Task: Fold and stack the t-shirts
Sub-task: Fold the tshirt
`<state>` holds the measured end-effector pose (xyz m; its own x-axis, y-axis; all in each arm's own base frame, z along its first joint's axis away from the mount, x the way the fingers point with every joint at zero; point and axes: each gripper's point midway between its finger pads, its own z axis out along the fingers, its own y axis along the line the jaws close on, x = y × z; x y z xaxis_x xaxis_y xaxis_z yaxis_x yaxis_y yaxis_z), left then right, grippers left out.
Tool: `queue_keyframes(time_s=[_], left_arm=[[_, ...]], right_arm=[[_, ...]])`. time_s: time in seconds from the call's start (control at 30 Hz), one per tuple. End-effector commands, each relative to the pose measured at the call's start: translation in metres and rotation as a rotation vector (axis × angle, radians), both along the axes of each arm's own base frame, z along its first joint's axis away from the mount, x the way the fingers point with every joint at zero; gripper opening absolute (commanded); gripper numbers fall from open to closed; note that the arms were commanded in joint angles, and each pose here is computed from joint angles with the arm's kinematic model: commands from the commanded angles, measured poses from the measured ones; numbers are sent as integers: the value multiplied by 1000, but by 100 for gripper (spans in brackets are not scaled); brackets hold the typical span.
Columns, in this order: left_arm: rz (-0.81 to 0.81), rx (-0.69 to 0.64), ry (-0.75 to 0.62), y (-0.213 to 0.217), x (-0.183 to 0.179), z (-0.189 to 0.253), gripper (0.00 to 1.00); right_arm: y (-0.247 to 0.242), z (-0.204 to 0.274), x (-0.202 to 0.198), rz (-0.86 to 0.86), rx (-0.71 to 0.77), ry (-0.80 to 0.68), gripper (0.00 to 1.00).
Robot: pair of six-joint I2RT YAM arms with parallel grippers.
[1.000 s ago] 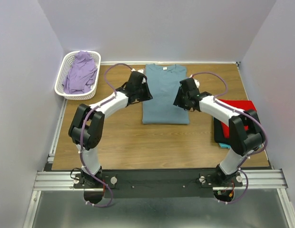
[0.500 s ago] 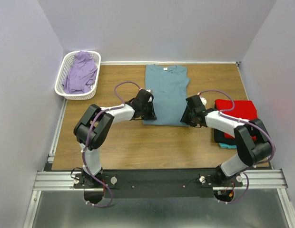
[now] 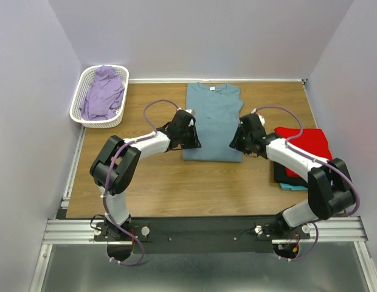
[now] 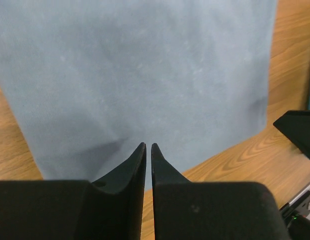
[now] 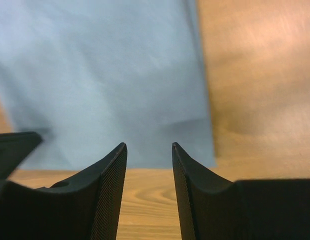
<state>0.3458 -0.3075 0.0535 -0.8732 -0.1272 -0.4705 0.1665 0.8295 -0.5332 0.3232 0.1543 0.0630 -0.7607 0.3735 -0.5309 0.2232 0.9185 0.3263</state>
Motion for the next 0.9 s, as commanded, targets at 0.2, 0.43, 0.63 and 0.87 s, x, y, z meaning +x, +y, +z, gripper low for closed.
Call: queue_keyframes(time_s=[0.2, 0.43, 0.63, 0.87], left_arm=[[99, -40, -101, 21, 47, 56, 15], [192, -25, -147, 74, 53, 81, 15], [214, -27, -174, 95, 49, 95, 15], [212, -39, -186, 98, 41, 102, 15]], right_arm=[[56, 41, 99, 111, -88, -135, 51], [71, 2, 136, 123, -177, -97, 52], [74, -56, 139, 153, -249, -11, 52], [80, -81, 102, 215, -347, 47, 57]])
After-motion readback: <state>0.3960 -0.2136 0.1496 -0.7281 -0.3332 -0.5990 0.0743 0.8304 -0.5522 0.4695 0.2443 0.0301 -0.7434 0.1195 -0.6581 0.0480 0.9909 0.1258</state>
